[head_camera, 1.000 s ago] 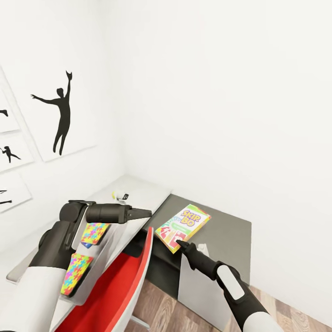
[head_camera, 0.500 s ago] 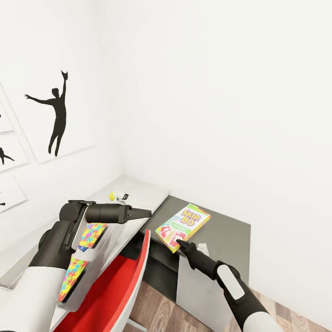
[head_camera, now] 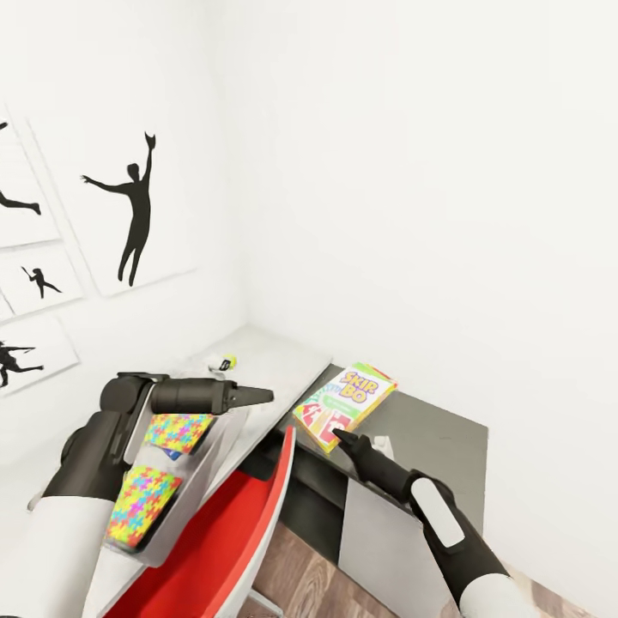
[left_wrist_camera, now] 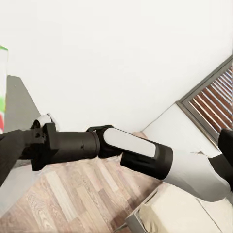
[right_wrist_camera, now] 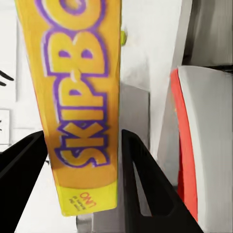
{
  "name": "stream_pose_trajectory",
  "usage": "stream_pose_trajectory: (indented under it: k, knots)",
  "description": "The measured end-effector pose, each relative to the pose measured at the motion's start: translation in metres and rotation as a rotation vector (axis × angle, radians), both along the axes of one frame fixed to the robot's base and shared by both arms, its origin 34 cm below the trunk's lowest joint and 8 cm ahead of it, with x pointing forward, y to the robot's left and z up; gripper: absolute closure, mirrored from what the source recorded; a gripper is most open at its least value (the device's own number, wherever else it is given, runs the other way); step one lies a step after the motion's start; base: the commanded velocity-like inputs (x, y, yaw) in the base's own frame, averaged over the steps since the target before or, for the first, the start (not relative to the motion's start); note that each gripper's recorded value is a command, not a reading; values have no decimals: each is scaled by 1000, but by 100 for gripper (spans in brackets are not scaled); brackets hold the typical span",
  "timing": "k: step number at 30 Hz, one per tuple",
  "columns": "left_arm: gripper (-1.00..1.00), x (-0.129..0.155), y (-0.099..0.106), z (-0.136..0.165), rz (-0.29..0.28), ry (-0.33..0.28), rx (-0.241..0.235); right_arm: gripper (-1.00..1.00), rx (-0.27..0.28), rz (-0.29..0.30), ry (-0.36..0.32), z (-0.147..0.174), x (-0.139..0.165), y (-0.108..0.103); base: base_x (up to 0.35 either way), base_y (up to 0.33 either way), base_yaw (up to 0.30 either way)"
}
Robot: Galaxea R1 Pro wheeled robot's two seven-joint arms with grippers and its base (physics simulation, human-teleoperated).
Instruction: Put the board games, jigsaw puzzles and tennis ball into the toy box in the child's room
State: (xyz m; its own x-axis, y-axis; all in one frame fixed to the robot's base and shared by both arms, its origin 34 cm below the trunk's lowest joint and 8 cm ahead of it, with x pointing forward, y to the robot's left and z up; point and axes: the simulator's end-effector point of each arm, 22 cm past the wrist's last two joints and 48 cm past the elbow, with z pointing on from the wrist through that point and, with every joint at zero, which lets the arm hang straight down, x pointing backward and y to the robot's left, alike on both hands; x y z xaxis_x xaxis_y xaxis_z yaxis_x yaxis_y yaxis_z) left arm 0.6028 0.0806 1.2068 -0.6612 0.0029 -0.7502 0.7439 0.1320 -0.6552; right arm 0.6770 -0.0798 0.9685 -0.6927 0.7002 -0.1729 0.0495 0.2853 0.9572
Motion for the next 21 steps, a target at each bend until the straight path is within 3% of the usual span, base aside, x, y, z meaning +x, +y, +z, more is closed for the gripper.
stream_pose_trajectory:
  k: [5,9,21]
  knots:
    - [-100,9,37,-7,52,0,51,100,-7,34,-14,9,-1,-1,0,0,280]
    - [-100,14,58,-4,85,-5,50,100,-6,37,-14,10,-1,-1,0,0,281]
    - [-100,16,62,-5,93,-1,49,100,-9,39,-11,8,0,0,0,0,281]
